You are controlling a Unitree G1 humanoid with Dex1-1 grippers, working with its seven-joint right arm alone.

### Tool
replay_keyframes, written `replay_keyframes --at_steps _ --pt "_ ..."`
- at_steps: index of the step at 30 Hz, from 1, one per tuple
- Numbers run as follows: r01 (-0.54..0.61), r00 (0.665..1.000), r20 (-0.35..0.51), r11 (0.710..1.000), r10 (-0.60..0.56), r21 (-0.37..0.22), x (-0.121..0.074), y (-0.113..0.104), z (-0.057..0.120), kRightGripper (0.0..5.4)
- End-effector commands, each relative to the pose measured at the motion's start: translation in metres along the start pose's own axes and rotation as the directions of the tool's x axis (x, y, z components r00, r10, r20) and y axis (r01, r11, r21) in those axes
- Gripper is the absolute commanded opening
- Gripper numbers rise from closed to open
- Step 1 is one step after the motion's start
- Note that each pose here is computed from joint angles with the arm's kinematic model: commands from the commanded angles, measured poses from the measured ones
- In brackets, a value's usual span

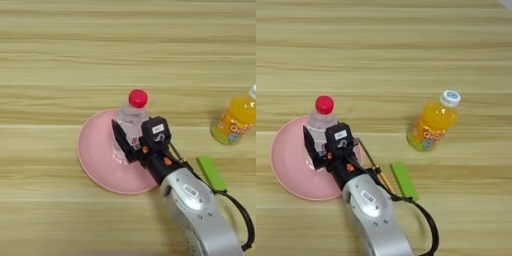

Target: Move the objects on the table

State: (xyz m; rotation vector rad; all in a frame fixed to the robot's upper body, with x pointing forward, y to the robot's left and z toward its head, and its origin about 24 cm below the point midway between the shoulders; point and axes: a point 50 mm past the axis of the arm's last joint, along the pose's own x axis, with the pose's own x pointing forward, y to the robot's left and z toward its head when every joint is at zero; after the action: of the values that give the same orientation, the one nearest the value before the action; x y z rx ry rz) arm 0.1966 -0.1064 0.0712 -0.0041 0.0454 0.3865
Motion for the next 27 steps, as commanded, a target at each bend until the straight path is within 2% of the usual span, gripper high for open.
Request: replay_keyframes --at_steps 1,14,27 --pt "-0.005 0.990 0.138 1.000 0.006 -0.007 0.0057 0.0012 0.0217 3.54" --pt "-0.002 0.991 0.136 1.000 0.004 -0.009 0.0054 0.0013 0.0199 5.37" --pt "-0.003 0.989 0.146 1.000 0.004 -0.008 0.0041 0.0015 0.0231 5.37"
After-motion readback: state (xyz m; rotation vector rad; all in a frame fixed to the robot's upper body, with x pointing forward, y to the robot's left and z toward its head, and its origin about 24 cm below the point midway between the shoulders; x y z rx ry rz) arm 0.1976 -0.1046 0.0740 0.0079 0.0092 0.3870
